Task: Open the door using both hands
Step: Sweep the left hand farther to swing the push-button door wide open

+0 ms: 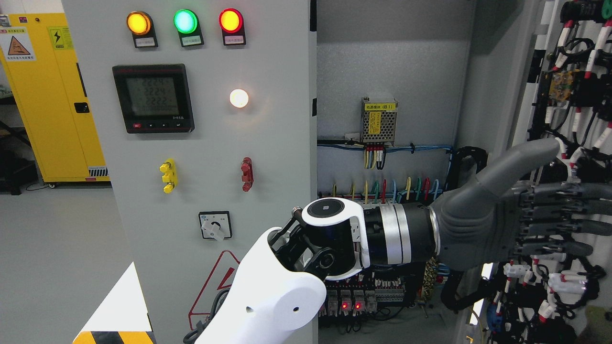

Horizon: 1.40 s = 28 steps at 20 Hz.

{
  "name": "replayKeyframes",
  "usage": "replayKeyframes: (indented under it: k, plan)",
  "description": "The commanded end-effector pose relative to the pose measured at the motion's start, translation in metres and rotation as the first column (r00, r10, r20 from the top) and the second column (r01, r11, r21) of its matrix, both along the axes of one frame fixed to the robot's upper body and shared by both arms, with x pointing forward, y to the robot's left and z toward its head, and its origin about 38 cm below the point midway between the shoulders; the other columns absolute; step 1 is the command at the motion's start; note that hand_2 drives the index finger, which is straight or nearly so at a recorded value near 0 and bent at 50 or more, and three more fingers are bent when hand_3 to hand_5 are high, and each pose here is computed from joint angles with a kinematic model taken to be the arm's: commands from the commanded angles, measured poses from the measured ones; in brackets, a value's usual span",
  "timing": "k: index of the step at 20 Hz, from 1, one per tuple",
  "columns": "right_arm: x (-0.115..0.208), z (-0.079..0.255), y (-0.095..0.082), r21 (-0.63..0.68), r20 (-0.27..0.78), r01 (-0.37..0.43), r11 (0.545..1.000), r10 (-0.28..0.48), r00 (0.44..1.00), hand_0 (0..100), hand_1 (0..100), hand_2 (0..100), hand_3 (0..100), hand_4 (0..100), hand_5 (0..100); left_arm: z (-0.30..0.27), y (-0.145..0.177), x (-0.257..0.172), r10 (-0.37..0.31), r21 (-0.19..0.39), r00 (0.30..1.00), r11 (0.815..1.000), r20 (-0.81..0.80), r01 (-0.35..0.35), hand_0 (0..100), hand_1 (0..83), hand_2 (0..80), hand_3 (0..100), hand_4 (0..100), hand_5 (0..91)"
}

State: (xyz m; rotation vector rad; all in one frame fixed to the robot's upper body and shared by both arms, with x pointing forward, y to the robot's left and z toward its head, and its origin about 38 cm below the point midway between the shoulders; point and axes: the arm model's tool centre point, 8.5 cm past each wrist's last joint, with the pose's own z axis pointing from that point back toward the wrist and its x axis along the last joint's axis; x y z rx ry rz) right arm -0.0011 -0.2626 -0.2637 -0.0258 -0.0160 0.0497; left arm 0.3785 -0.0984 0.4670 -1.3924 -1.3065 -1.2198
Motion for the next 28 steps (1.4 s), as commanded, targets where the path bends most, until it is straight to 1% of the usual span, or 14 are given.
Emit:
replayKeyframes:
  k: [1, 9, 12, 17, 21, 23, 25, 26, 28]
  plan:
    - [0.0, 0.001, -0.008, -0.012, 0.001, 0.001, 1.0, -0.001, 1.0, 22, 6, 0, 0, 0, 0, 0.004, -0.019, -0.004, -0.018, 0.031, 1.0, 0.999, 0.015, 0.018, 0, 5.5, 2.8, 3, 2, 0.0]
    - [0.0, 0.001, -0.008, -0.014, 0.002, -0.001, 1.0, 0.001, 1.0, 22, 6, 0, 0, 0, 0, -0.003, -0.032, 0.004, -0.013, 0.059, 1.0, 0.998, 0.018, 0.012, 0, 5.0, 2.9, 3, 2, 0.0]
    - [0.001, 0.001, -0.013, -0.02, 0.004, 0.0, 1.0, 0.0, 1.0, 22, 6, 0, 0, 0, 0, -0.007, -0.035, 0.003, -0.015, 0.07, 1.0, 0.997, 0.019, 0.014, 0, 4.9, 2.9, 3, 2, 0.0]
    - [0.002, 0.002, -0.02, -0.031, 0.005, -0.002, 1.0, 0.002, 1.0, 22, 6, 0, 0, 0, 0, -0.009, -0.035, 0.005, -0.014, 0.073, 1.0, 0.997, 0.014, 0.013, 0, 4.8, 2.9, 4, 2, 0.0]
    - [0.002, 0.002, -0.02, -0.031, 0.005, -0.002, 1.0, 0.002, 1.0, 22, 6, 0, 0, 0, 0, -0.008, -0.035, 0.003, -0.018, 0.072, 1.0, 0.997, 0.017, 0.017, 0, 4.5, 2.9, 4, 2, 0.0]
    - [0.002, 0.002, -0.021, -0.032, 0.005, -0.003, 0.999, 0.004, 1.0, 22, 6, 0, 0, 0, 0, -0.004, -0.034, 0.001, -0.024, 0.065, 0.999, 0.998, 0.025, 0.022, 0, 4.5, 2.9, 5, 2, 0.0]
    - [0.002, 0.002, -0.021, -0.032, 0.005, -0.003, 0.999, 0.004, 1.0, 21, 6, 0, 0, 0, 0, 0.009, -0.027, -0.002, -0.025, 0.029, 0.999, 0.999, 0.031, 0.024, 0, 4.6, 3.0, 5, 2, 0.0]
    - [0.002, 0.002, -0.022, -0.034, 0.005, -0.004, 0.999, 0.004, 1.0, 21, 6, 0, 0, 0, 0, 0.016, -0.019, 0.0, -0.02, 0.0, 1.0, 1.0, 0.024, 0.02, 0, 4.7, 3.4, 5, 3, 0.0]
    - [0.002, 0.002, -0.021, -0.032, 0.002, -0.003, 0.999, 0.003, 1.0, 21, 6, 0, 0, 0, 0, 0.025, -0.01, 0.002, -0.013, -0.019, 1.0, 1.0, 0.015, 0.013, 0, 5.1, 3.7, 6, 3, 0.0]
